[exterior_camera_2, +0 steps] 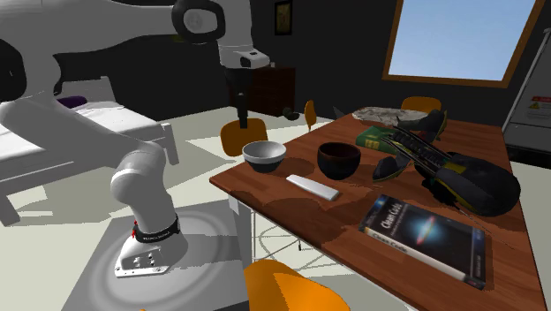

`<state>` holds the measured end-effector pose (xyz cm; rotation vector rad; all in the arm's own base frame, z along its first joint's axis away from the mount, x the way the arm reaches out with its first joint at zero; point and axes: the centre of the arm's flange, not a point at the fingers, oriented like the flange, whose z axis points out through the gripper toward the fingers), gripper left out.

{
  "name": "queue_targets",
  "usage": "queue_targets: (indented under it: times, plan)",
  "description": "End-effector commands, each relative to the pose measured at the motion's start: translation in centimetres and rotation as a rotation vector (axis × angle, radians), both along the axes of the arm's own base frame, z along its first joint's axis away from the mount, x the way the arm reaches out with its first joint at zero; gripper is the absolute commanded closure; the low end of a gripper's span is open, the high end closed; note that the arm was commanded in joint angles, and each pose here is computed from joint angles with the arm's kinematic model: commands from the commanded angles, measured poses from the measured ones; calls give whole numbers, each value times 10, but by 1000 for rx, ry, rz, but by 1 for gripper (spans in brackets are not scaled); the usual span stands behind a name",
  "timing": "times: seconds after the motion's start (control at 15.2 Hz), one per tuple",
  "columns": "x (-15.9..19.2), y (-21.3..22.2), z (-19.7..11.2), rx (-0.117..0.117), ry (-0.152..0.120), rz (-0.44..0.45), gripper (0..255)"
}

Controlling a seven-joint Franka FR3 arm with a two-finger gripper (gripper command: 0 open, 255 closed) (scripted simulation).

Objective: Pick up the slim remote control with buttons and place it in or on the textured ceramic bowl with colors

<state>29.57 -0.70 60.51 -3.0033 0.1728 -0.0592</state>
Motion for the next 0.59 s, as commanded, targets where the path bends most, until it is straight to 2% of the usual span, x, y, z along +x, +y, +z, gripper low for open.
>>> queue_targets:
  times: [0.0, 0.53]
  plan:
    - [0, 0, 0, 0, 0, 0, 0]
    - [74, 32, -69, -30, 27, -266, 0]
